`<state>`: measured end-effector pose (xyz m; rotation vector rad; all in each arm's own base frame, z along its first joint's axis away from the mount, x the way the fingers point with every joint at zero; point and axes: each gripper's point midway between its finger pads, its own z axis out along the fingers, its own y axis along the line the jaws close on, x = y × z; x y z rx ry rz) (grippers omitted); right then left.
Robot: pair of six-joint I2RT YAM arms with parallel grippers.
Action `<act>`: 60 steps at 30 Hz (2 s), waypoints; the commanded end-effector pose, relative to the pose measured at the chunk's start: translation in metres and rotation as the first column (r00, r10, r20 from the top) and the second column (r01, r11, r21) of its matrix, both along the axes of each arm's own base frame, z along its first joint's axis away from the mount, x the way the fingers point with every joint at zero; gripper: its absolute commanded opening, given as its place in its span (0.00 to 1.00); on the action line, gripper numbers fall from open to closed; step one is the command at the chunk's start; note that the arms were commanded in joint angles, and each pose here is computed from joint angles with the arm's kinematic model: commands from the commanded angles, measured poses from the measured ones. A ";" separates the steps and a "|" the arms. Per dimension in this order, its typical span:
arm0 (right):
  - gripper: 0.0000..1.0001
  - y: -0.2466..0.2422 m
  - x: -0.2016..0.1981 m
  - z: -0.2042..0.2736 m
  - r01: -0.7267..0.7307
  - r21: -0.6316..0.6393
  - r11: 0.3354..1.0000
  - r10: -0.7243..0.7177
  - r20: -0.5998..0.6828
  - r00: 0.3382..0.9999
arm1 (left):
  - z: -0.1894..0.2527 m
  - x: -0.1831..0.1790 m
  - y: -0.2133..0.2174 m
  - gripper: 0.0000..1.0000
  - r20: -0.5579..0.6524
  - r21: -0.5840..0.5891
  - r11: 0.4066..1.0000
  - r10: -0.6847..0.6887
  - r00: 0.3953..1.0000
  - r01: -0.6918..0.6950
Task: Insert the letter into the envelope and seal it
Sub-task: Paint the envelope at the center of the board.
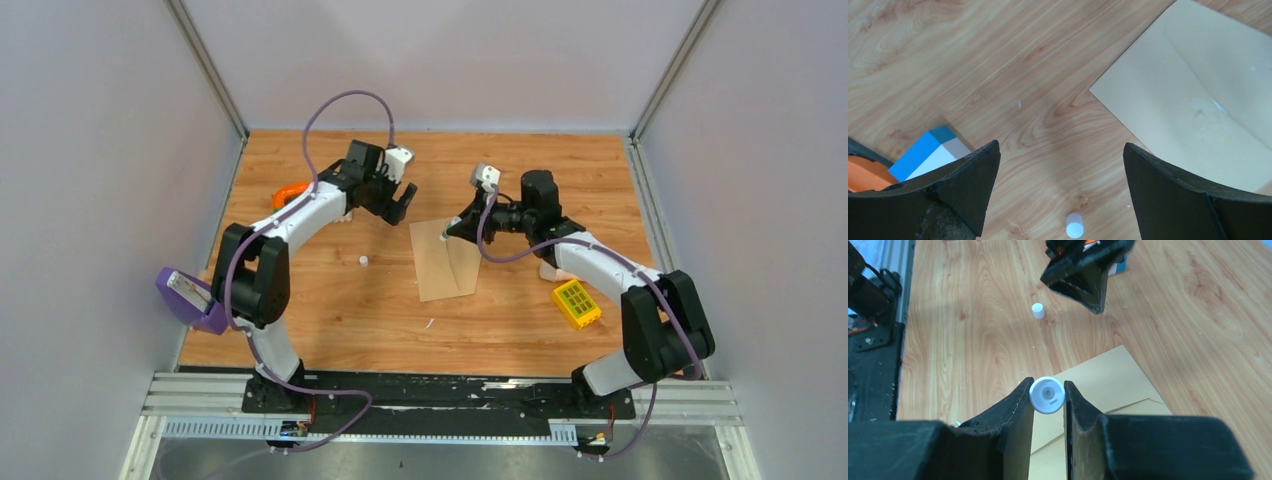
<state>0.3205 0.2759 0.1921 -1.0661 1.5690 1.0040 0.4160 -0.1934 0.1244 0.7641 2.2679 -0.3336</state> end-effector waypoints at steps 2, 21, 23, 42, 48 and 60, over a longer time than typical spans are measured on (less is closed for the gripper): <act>0.00 0.004 -0.002 -0.009 -0.053 -0.059 0.997 0.062 0.161 0.985 | 0.011 0.021 -0.017 1.00 0.137 0.167 0.986 -0.034 0.990 0.011; 0.00 0.018 -0.006 -0.077 -0.075 -0.304 0.950 0.175 0.315 0.933 | -0.052 0.016 -0.046 1.00 0.074 0.423 0.905 -0.081 0.994 0.042; 0.00 0.018 -0.003 -0.084 -0.069 -0.321 0.945 0.174 0.311 0.934 | -0.056 0.014 -0.049 1.00 0.069 0.436 0.898 -0.093 0.993 0.054; 0.00 0.029 0.008 -0.110 -0.018 -0.387 0.922 0.149 0.310 0.939 | -0.088 -0.001 -0.065 1.00 -0.017 0.470 0.873 -0.135 0.991 0.127; 0.00 0.030 0.012 -0.113 -0.001 -0.391 0.921 0.130 0.303 0.944 | -0.092 -0.004 -0.066 1.00 -0.029 0.469 0.872 -0.143 0.989 0.140; 0.00 0.033 0.029 -0.122 0.067 -0.385 0.920 0.045 0.273 0.961 | -0.092 -0.009 -0.070 1.00 -0.031 0.476 0.865 -0.165 0.986 0.159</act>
